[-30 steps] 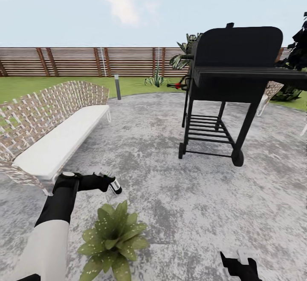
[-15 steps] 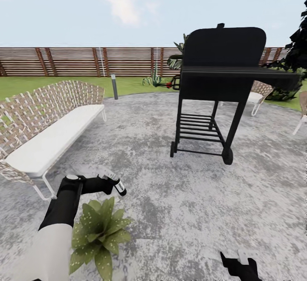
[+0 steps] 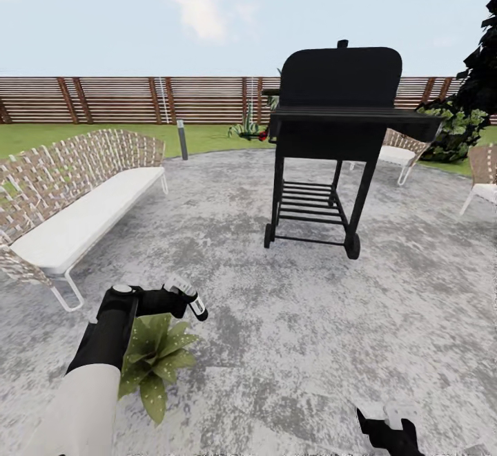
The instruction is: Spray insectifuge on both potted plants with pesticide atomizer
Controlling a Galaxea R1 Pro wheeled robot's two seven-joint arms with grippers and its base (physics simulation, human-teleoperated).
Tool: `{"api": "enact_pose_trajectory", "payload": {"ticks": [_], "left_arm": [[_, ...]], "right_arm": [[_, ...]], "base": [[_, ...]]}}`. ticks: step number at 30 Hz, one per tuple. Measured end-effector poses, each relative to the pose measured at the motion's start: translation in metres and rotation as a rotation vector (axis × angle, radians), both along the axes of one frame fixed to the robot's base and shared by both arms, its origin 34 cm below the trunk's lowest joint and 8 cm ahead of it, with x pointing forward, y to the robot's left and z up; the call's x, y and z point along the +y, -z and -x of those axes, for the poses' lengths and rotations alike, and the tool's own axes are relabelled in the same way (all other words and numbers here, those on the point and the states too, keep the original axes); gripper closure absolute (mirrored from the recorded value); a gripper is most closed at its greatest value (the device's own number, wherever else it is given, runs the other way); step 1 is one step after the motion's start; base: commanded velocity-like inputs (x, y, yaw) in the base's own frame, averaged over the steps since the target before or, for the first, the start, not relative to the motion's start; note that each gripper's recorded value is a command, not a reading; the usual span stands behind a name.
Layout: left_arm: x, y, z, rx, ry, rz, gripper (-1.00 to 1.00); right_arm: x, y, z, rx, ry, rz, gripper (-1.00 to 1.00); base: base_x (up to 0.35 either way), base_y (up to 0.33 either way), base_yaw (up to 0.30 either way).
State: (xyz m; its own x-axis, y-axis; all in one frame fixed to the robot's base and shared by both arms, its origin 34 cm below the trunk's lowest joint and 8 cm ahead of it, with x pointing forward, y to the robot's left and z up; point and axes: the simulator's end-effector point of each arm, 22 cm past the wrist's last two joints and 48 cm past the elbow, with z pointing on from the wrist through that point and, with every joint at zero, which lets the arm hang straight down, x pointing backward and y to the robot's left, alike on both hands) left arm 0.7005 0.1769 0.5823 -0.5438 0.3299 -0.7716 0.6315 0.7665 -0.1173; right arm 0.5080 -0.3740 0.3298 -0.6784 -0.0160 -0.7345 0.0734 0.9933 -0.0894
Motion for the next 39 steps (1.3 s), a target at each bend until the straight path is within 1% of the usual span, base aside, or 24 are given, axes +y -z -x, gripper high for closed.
{"api": "enact_pose_trajectory", "payload": {"ticks": [5, 6, 8, 9, 10, 12, 14, 15, 16, 17, 18, 19, 20, 21, 22, 23, 25, 27, 29, 30, 32, 35, 37, 39], "left_arm": [[-0.003, 0.0, -0.001, -0.022, 0.018, -0.004, 1.0], [-0.005, 0.003, 0.001, -0.013, 0.023, -0.001, 1.0], [-0.009, 0.005, 0.002, -0.008, 0.027, 0.006, 1.0], [-0.013, 0.004, 0.003, -0.007, 0.03, 0.012, 1.0], [-0.023, 0.005, 0.004, -0.003, 0.04, 0.025, 1.0], [-0.036, 0.014, 0.01, 0.024, 0.06, 0.037, 1.0], [-0.044, 0.019, 0.014, 0.035, 0.088, 0.025, 1.0], [-0.048, 0.022, 0.017, 0.042, 0.108, 0.013, 1.0], [-0.05, 0.028, 0.021, 0.055, 0.127, -0.001, 1.0], [-0.049, 0.036, 0.025, 0.066, 0.143, -0.013, 1.0], [-0.046, 0.042, 0.027, 0.069, 0.156, -0.024, 1.0], [-0.04, 0.052, 0.032, 0.072, 0.181, -0.043, 1.0], [-0.031, 0.071, 0.041, 0.088, 0.218, -0.073, 1.0], [-0.012, 0.101, 0.059, 0.126, 0.275, -0.139, 1.0], [-0.001, 0.132, 0.084, 0.145, 0.371, -0.187, 1.0], [-0.002, 0.141, 0.094, 0.155, 0.402, -0.189, 1.0], [0.0, 0.159, 0.113, 0.185, 0.464, -0.215, 1.0], [0.008, 0.17, 0.124, 0.212, 0.503, -0.26, 1.0], [0.014, 0.176, 0.131, 0.23, 0.526, -0.295, 1.0], [0.016, 0.18, 0.135, 0.243, 0.537, -0.308, 1.0], [0.018, 0.186, 0.143, 0.265, 0.552, -0.318, 1.0], [0.032, 0.198, 0.155, 0.288, 0.544, -0.333, 1.0], [0.041, 0.205, 0.165, 0.313, 0.536, -0.338, 1.0], [0.045, 0.211, 0.172, 0.325, 0.517, -0.327, 1.0]], "right_arm": [[0.001, 0.001, 0.001, 0.003, -0.001, -0.003, -1.0], [0.009, 0.007, 0.006, 0.017, -0.004, -0.021, -1.0], [0.013, 0.011, 0.009, 0.026, -0.006, -0.033, -1.0], [0.014, 0.012, 0.009, 0.027, -0.007, -0.035, -1.0], [0.015, 0.012, 0.009, 0.028, -0.007, -0.036, -1.0], [0.015, 0.012, 0.01, 0.03, -0.008, -0.037, -1.0], [0.016, 0.013, 0.01, 0.033, -0.016, -0.034, -1.0], [0.018, 0.013, 0.009, 0.04, -0.043, -0.021, -1.0], [0.021, 0.013, 0.008, 0.051, -0.095, 0.005, -1.0], [0.028, 0.013, 0.006, 0.065, -0.162, 0.035, -1.0], [0.033, 0.014, 0.005, 0.074, -0.207, 0.054, -1.0], [0.043, 0.014, 0.001, 0.08, -0.271, 0.075, -1.0], [0.057, 0.011, -0.008, 0.077, -0.348, 0.098, -1.0], [0.086, 0.004, -0.026, 0.06, -0.479, 0.127, -1.0], [0.129, -0.001, -0.034, 0.057, -0.652, 0.129, -1.0], [0.141, -0.002, -0.035, 0.058, -0.701, 0.125, -1.0], [0.174, -0.011, -0.044, 0.044, -0.787, 0.084, -1.0], [0.21, -0.024, -0.054, 0.024, -0.851, 0.029, -1.0], [0.237, -0.033, -0.058, 0.01, -0.9, -0.018, -1.0], [0.251, -0.038, -0.058, 0.005, -0.924, -0.042, -1.0], [0.268, -0.042, -0.055, 0.004, -0.959, -0.076, -1.0], [0.274, -0.056, -0.073, -0.046, -0.945, -0.063, -1.0], [0.281, -0.059, -0.074, -0.052, -0.949, -0.068, -1.0], [0.286, -0.06, -0.073, -0.055, -0.944, -0.08, -1.0]], "base": [[-0.248, -0.202, 0.0], [-0.277, -0.17, 0.0], [-0.3, -0.096, 0.0], [-0.316, -0.038, 0.0], [-0.324, -0.02, 0.0], [-0.316, -0.008, 0.0], [-0.158, -0.002, 0.0], [-0.055, -0.001, 0.0], [-0.028, 0.0, 0.0], [-0.018, 0.0, 0.0], [-0.009, 0.0, 0.0], [-0.004, 0.0, 0.0], [0.0, 0.0, 0.0], [0.0, 0.0, 0.0], [0.0, 0.0, 0.0], [0.0, 0.0, 0.0], [0.0, 0.0, 0.0], [0.0, 0.0, 0.0], [0.0, 0.0, 0.0], [0.0, 0.0, 0.0], [0.0, 0.0, 0.0], [0.0, 0.0, 0.0], [0.0, 0.0, 0.0], [0.0, 0.0, 0.0]]}}
